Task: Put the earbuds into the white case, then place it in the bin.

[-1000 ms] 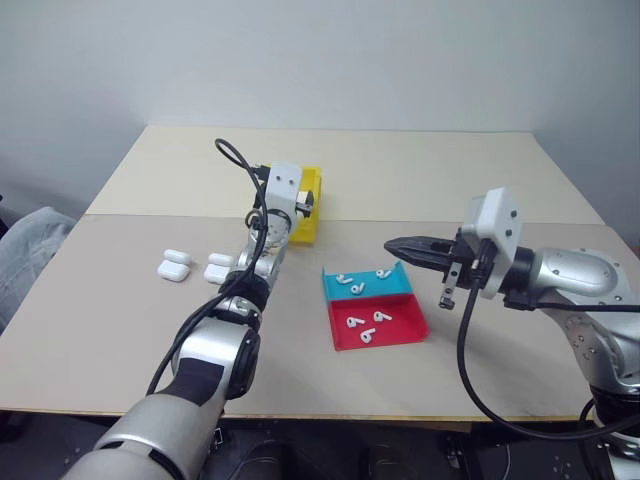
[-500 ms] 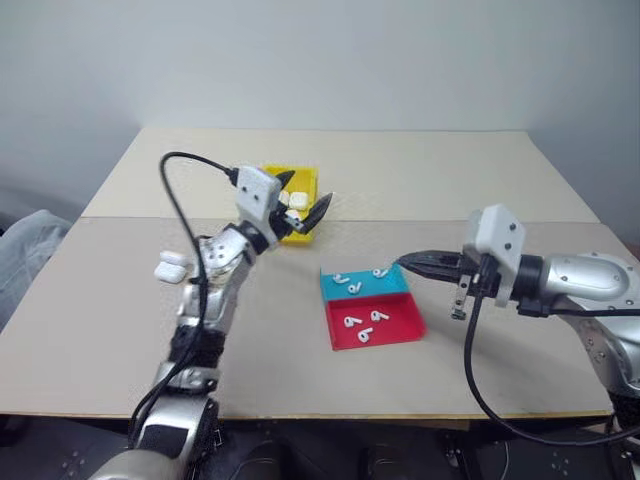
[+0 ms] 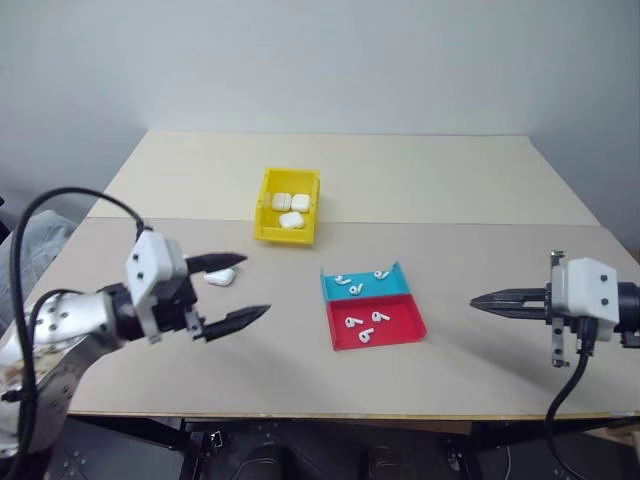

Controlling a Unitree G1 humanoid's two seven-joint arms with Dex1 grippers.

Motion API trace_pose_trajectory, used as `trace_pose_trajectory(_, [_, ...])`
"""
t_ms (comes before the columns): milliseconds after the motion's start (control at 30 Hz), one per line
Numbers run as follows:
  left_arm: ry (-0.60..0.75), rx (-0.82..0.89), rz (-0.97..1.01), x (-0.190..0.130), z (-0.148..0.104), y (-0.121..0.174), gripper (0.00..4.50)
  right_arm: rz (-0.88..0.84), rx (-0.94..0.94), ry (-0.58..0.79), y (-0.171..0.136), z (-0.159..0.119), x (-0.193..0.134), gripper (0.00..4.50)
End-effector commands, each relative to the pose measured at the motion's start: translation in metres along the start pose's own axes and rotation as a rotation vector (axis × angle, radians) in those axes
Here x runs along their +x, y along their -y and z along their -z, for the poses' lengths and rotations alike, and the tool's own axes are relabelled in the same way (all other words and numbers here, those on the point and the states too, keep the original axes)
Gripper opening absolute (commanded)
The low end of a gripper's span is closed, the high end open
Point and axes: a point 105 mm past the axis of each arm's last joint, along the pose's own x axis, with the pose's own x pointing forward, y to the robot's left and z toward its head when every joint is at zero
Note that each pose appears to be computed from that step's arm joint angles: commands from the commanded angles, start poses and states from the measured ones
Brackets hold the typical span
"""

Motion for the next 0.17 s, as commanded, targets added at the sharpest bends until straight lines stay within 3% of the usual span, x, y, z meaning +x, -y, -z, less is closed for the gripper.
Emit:
trace_pose_trajectory(33, [-0.002,0.028,0.014,-0.0080,-0.0077,0.0039,4.44,0.014,-0.048,-0.006,0.0041,-0.0051,-0.0064,0.00])
trace_pose_trajectory(167, [0.005,0.019,0.033,-0.0088,-0.0085,0.0049,4.44,0.017,-0.049,-0.003,0.0056,-0.0060,-0.0048,0.00])
